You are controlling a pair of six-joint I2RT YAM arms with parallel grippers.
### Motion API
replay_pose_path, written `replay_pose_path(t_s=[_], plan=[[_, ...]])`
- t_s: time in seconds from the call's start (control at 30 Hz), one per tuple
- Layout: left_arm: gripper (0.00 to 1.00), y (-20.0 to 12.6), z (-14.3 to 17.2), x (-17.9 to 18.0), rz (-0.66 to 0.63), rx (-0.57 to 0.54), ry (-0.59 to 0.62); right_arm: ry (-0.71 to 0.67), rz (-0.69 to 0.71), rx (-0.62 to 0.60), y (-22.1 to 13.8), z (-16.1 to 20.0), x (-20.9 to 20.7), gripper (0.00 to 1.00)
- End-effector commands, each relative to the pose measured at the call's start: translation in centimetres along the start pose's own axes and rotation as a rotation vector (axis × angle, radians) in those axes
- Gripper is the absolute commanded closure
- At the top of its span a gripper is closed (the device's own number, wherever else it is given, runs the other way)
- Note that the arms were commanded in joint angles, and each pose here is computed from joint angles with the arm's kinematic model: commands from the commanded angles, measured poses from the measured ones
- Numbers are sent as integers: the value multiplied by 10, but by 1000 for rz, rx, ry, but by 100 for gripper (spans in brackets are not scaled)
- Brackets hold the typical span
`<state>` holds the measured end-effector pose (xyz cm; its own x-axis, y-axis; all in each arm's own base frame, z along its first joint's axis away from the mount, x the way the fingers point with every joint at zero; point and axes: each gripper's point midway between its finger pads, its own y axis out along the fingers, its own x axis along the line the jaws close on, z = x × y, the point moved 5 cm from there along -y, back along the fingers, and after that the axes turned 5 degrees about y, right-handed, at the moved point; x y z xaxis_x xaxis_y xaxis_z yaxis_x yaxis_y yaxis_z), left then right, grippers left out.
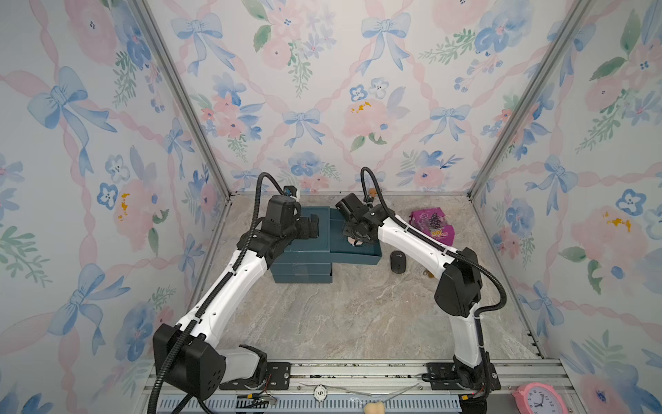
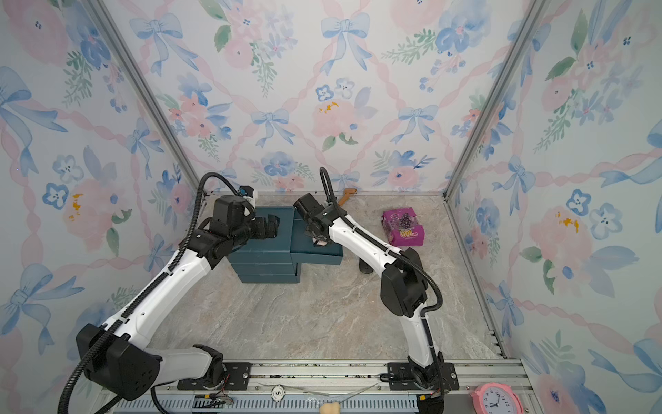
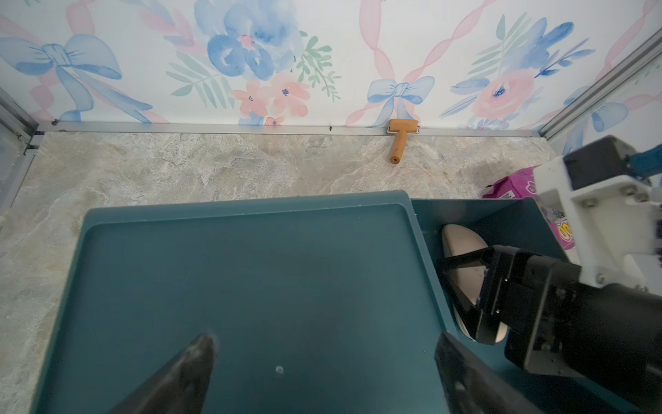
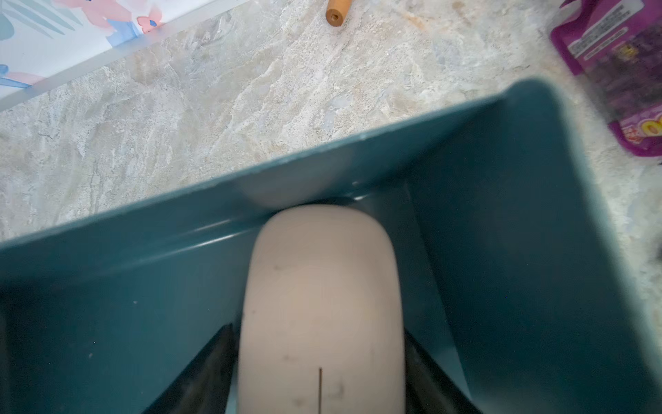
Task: Take the mice out of the drawer
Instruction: Pick up the mouse from the drawer.
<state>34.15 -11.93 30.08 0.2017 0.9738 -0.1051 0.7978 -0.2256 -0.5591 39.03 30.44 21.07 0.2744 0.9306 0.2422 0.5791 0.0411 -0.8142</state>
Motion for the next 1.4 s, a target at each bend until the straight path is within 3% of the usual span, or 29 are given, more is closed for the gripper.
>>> replay_pose_path(t_s=[0.0,0.17,0.43,0.57,0.73,1.03,1.37], plan=[[2,-6,-11,0,7,-39,-12,-23,5,28,4,1,0,39],[2,-6,-9,0,6,-36,-12,-67,-47,-20,-25,-11,9,53],[2,-7,-12,-4,34,-38,-40,-171,-175,-180,-108,-36,18,57],[2,-5,-10,-6,53,-27,-58,-203,-187,-257,-142,-48,0,57],[2,-1,-4,-11,90,-2,-77,-211,-138,-291,-159,-54,-48,57],[2,4,-6,-23,113,9,-82,-107,-21,-243,-122,-35,-148,57],[2,7,-11,-31,89,-4,-78,-171,-70,-11,-29,12,-147,57]])
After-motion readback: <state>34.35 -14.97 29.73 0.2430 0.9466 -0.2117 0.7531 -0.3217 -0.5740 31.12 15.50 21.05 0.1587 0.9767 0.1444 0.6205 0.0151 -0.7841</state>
